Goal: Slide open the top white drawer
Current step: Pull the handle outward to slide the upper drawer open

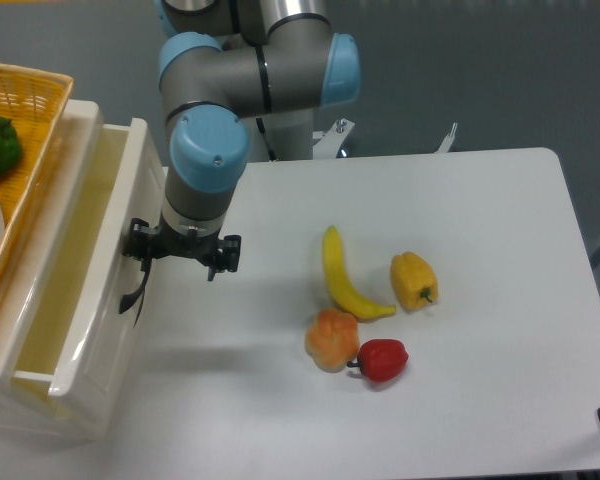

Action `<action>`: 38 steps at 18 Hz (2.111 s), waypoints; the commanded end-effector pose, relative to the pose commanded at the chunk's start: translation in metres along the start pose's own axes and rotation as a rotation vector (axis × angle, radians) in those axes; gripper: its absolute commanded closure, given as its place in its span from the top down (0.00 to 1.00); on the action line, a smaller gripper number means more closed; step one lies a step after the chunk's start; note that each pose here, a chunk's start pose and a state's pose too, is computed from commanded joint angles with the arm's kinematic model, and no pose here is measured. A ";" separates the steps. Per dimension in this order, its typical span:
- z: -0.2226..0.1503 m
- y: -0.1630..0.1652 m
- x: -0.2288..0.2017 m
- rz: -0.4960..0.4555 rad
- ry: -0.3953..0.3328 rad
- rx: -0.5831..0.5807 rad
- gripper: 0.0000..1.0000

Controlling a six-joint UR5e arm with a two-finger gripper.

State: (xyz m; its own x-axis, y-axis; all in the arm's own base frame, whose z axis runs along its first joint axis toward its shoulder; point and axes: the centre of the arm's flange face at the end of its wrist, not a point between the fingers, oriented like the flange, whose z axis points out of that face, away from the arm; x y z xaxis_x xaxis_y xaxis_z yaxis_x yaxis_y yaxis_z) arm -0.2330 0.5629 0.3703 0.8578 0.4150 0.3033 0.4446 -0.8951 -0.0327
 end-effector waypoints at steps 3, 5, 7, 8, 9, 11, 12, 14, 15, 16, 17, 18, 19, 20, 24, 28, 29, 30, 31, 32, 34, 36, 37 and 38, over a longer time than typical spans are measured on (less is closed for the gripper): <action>-0.002 -0.001 -0.001 -0.001 -0.001 0.003 1.00; -0.004 -0.001 -0.009 -0.013 -0.001 0.009 1.00; -0.006 -0.002 -0.015 -0.022 -0.002 0.011 1.00; -0.008 -0.002 -0.017 -0.026 -0.002 0.015 1.00; -0.009 -0.003 -0.020 -0.030 -0.003 0.018 1.00; -0.012 -0.003 -0.027 -0.041 -0.003 0.022 1.00; -0.013 -0.003 -0.031 -0.047 -0.004 0.025 1.00; -0.017 -0.003 -0.037 -0.057 -0.005 0.033 1.00; -0.017 -0.003 -0.038 -0.059 -0.005 0.033 1.00; -0.018 -0.003 -0.040 -0.060 -0.006 0.034 1.00; -0.019 -0.003 -0.043 -0.066 -0.005 0.034 1.00; -0.019 -0.003 -0.044 -0.067 -0.006 0.036 1.00; -0.020 -0.003 -0.045 -0.069 -0.006 0.037 1.00; -0.020 -0.003 -0.046 -0.071 -0.004 0.036 1.00; -0.022 -0.003 -0.051 -0.068 0.001 0.042 1.00; -0.027 -0.004 -0.055 -0.074 0.002 0.050 1.00; -0.027 -0.004 -0.057 -0.077 0.003 0.051 1.00; -0.027 -0.004 -0.058 -0.077 0.005 0.052 1.00; -0.029 -0.005 -0.058 -0.077 0.004 0.057 1.00; -0.029 -0.005 -0.060 -0.080 0.005 0.057 1.00; -0.030 -0.006 -0.063 -0.086 0.014 0.061 1.00; -0.031 -0.005 -0.066 -0.090 0.015 0.064 1.00; -0.031 -0.006 -0.067 -0.090 0.015 0.064 1.00; -0.030 -0.006 -0.068 -0.092 0.017 0.063 1.00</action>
State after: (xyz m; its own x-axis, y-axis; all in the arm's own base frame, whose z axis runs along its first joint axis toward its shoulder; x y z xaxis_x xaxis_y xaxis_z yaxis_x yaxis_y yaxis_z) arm -0.3017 0.5353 0.3787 0.8085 0.4914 0.3236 0.5369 -0.8413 -0.0637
